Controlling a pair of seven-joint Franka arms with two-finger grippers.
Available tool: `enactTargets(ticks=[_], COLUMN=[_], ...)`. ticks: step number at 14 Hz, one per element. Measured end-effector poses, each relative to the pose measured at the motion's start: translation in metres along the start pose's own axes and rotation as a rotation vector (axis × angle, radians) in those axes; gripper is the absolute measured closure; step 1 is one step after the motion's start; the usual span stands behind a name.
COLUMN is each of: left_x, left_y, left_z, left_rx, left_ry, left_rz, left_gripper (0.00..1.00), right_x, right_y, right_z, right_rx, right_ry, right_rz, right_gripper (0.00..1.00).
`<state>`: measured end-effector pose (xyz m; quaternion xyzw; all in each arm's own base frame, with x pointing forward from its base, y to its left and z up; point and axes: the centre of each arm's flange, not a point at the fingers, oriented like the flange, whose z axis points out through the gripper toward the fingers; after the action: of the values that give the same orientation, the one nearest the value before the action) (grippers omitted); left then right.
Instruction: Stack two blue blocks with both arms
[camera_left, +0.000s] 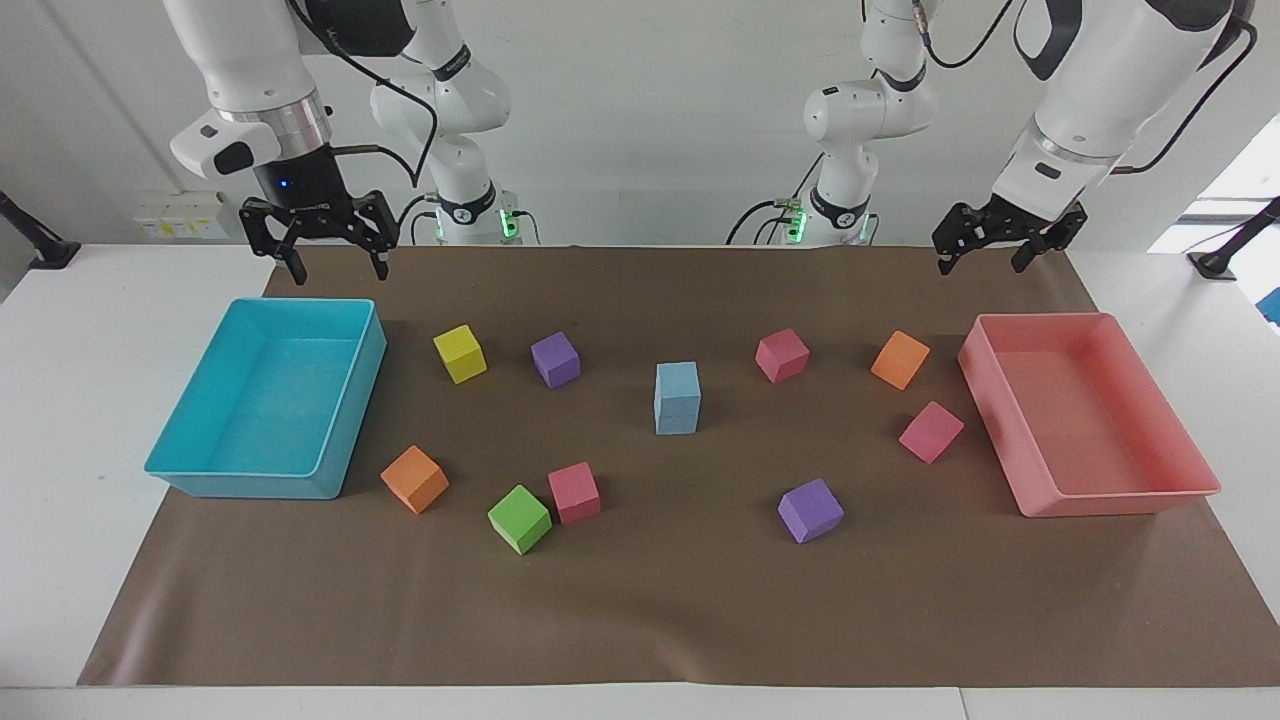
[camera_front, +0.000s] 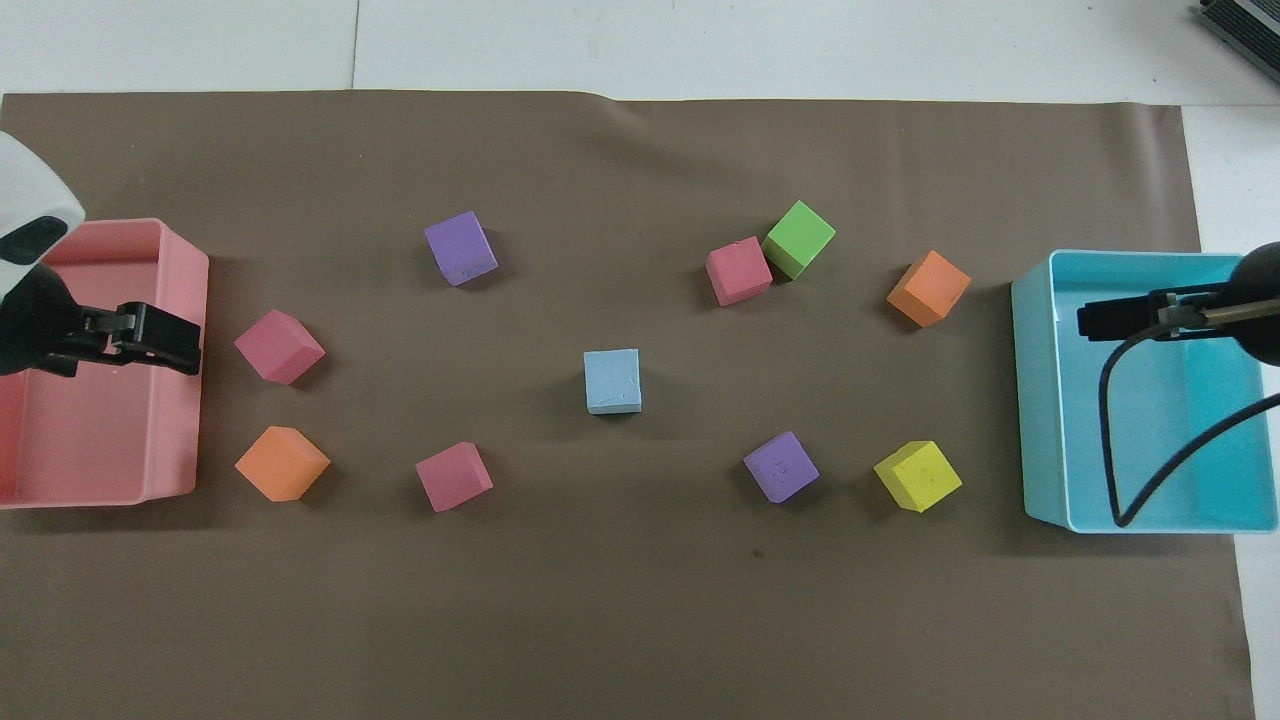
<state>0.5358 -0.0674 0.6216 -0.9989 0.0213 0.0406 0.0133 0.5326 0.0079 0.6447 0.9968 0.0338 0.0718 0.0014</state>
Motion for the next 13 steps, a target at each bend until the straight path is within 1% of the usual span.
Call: enactTargets(ticks=[2,4,8,11,13], left_x=[0.0,0.0,0.0,0.0,-0.001], left_y=[0.002,0.003,0.002,0.002,0.002], left_z=[0.0,0.0,0.0,0.0,-0.001], left_rx=[0.0,0.0,0.0,0.0,0.0], left_ry=[-0.001,-0.001,-0.001,-0.001,0.001], left_rz=[0.003,0.005,0.004,0.004,0.003], left_gripper=[0.0,0.0,0.0,0.0,0.0], right_x=[-0.01,-0.016,-0.028,-0.03,-0.031], right_y=[0.004,0.006,0.007,0.008,0.011], right_z=[-0.021,-0.032,-0.033,-0.031,-0.029], right_rx=[0.002,0.003,0.008,0.006,-0.015], right_ry=[-0.026,-0.039,-0.106,-0.121,-0.127], right_rz=[0.008,0.013,0.026,0.032,0.033], right_gripper=[0.0,0.0,0.0,0.0,0.0])
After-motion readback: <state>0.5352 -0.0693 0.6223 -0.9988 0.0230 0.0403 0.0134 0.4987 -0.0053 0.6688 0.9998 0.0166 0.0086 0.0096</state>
